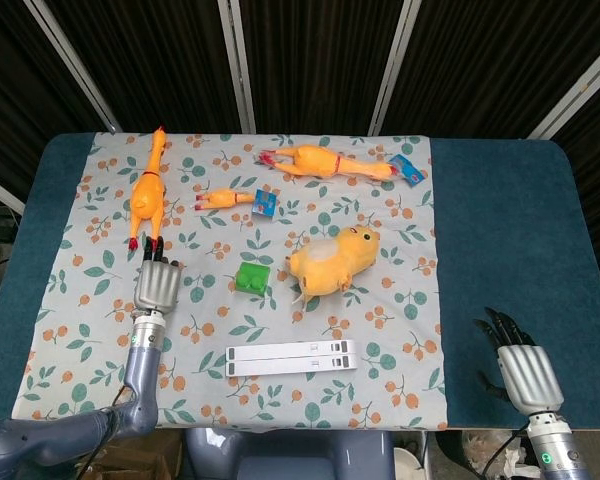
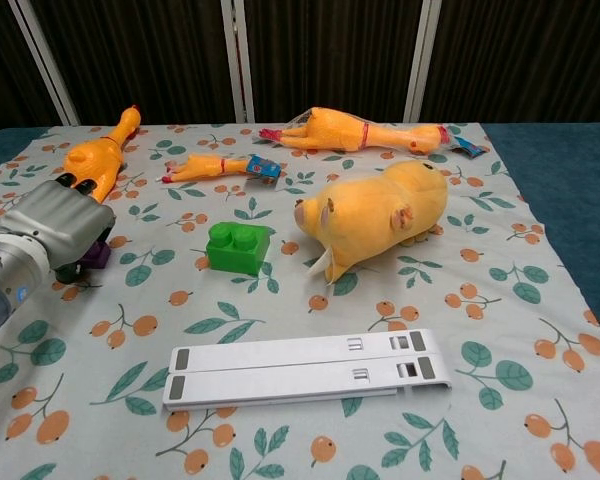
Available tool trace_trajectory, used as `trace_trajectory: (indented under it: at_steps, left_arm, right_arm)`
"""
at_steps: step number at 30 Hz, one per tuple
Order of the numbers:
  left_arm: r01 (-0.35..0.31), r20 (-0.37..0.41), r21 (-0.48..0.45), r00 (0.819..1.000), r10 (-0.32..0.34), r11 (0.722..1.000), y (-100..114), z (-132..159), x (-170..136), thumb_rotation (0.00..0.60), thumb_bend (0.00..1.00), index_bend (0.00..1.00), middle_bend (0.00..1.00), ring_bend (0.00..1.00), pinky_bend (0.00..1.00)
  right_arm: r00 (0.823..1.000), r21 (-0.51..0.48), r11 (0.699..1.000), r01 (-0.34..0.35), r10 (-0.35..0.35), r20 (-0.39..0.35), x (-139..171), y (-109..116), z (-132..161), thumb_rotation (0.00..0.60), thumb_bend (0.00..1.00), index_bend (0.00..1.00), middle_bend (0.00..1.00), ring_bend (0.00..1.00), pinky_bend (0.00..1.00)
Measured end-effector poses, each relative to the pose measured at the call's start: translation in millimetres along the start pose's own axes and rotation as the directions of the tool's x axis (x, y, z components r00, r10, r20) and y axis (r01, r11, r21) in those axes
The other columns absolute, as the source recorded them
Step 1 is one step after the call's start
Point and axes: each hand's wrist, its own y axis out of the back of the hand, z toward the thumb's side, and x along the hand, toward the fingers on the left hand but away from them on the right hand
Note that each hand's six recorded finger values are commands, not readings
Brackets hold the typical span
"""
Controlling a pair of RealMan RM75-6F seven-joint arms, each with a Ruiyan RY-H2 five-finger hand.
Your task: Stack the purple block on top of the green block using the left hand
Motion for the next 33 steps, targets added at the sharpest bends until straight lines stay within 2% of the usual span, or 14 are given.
trace_trajectory:
  at_steps: [10, 16, 22, 28, 30, 33]
  left_arm:
    - [-0.032, -0.019, 0.006, 0.999, 0.032, 0.999, 9, -5, -1, 0.6, 0.43, 0.49, 0.45, 0.03, 0.0]
    - [-0.078, -0.014, -0.039, 0.997, 0.077, 0.996, 30, -7, -1, 0.6, 0.42, 0.49, 0.45, 0.03, 0.0]
    - [-0.132, 0.025, -0.153, 0.99, 0.137, 0.979, 74, -5, -8, 0.6, 0.42, 0.49, 0.44, 0.03, 0.0]
    - [-0.165, 0.099, -0.261, 0.976, 0.196, 0.951, 137, 0, -29, 0.6, 0.42, 0.49, 0.45, 0.03, 0.0]
    - [-0.161, 0.125, -0.272, 0.972, 0.2, 0.949, 155, 4, -38, 0.6, 0.42, 0.49, 0.45, 0.03, 0.0]
    - [-0.128, 0.147, -0.259, 0.974, 0.17, 0.957, 168, 8, -46, 0.6, 0.42, 0.49, 0.45, 0.03, 0.0]
  right_arm:
    - [1.0, -0.002, 1.0, 0.001, -0.001, -0.003, 1, 1, 1, 0.6, 0.29, 0.18, 0.08, 0.09, 0.27]
    - [1.0, -0.003, 1.0, -0.002, 0.002, -0.008, 1, 0, 2, 0.6, 0.29, 0.18, 0.08, 0.09, 0.27]
    - [1.0, -0.003, 1.0, -0.001, 0.001, -0.008, 1, 0, 2, 0.6, 0.29, 0.18, 0.08, 0.09, 0.27]
    - [1.0, -0.004, 1.0, -0.003, 0.003, -0.011, 2, 1, 3, 0.6, 0.29, 0.19, 0.08, 0.09, 0.27]
    - [1.0, -0.006, 1.0, -0.003, 0.003, -0.011, 2, 1, 3, 0.6, 0.29, 0.18, 0.08, 0.09, 0.27]
    - [1.0, -0.009, 1.0, -0.002, 0.002, -0.01, 2, 1, 2, 0.6, 0.29, 0.18, 0.08, 0.09, 0.27]
